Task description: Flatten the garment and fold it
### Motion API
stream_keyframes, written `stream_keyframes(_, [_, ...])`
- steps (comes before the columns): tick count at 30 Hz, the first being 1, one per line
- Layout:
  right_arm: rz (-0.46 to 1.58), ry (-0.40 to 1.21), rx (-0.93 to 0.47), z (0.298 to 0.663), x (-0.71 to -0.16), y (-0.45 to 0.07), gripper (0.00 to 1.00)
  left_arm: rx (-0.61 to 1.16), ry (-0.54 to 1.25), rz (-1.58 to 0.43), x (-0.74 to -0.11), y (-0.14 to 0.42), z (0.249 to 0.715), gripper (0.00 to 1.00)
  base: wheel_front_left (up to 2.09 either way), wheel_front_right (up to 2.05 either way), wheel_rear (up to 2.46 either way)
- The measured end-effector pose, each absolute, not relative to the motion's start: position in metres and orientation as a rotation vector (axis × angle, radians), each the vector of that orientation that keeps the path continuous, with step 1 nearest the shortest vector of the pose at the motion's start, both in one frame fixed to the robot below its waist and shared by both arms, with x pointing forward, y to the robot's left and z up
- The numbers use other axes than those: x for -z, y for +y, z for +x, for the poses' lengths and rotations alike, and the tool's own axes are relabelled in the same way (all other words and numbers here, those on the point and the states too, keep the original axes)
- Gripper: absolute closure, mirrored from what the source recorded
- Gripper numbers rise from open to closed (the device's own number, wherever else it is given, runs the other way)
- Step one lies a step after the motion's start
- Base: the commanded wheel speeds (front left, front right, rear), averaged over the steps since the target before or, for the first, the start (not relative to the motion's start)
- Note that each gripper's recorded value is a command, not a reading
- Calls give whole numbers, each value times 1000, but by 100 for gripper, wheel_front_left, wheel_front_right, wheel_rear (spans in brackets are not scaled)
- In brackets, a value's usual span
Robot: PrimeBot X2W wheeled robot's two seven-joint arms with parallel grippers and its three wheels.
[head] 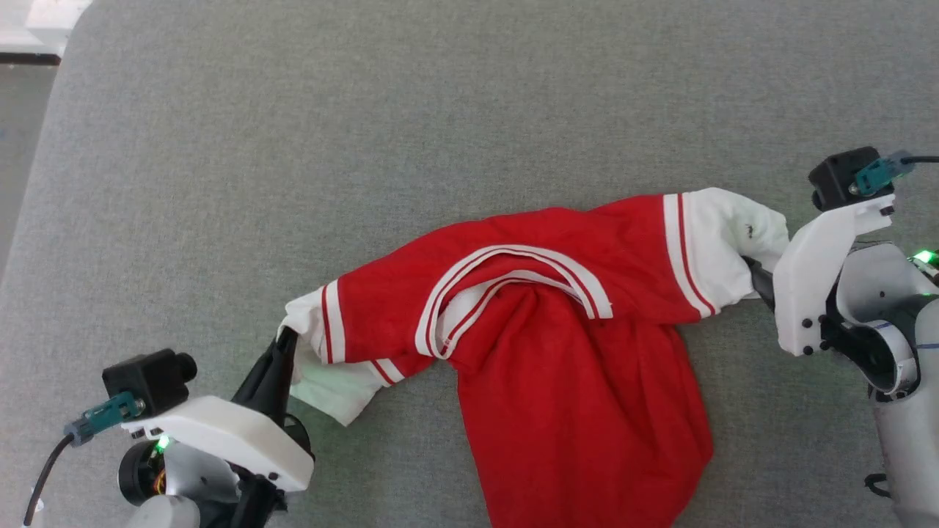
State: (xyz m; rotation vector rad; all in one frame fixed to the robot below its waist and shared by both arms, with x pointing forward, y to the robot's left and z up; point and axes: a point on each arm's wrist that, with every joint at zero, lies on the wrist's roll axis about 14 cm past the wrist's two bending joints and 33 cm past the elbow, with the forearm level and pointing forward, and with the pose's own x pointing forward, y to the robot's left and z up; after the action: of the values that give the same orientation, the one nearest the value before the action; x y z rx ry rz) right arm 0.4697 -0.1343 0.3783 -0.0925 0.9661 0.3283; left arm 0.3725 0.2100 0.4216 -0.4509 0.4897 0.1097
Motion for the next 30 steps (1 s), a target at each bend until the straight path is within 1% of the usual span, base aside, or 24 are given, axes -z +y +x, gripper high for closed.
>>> stream_keyframes(2, [-97,997,-334,468,-373,-134,0,-115,497,-452,-419,211,372,100,0,0,0])
stream_keyframes(3, [-99,1011,-337,467,-371,-134,29,-114,498,-453,-418,211,372,100,0,0,0])
stream_keyframes(4, [-95,1018,-337,467,-369,-134,72,-113,499,-453,-418,211,372,100,0,0,0])
stream_keyframes(5, [-89,1023,-334,467,-369,-135,100,-114,497,-452,-418,211,374,100,0,0,0])
stream_keyframes(10, [-94,1020,-339,468,-371,-134,100,-113,494,-451,-418,212,377,100,0,0,0])
stream_keyframes(14, [-34,930,-312,474,-381,-135,100,-112,460,-455,-424,213,381,100,0,0,0])
stream_keyframes(18, [67,776,-262,487,-405,-138,100,-115,371,-458,-442,217,391,100,0,0,0])
stream_keyframes(22, [152,594,-228,499,-446,-140,100,-90,250,-459,-476,217,407,100,0,0,0])
stream_keyframes(24, [189,501,-218,505,-471,-142,100,-75,178,-457,-497,218,415,100,0,0,0])
stream_keyframes(30, [268,218,-216,516,-559,-146,100,2,-23,-355,-574,217,440,100,0,0,0])
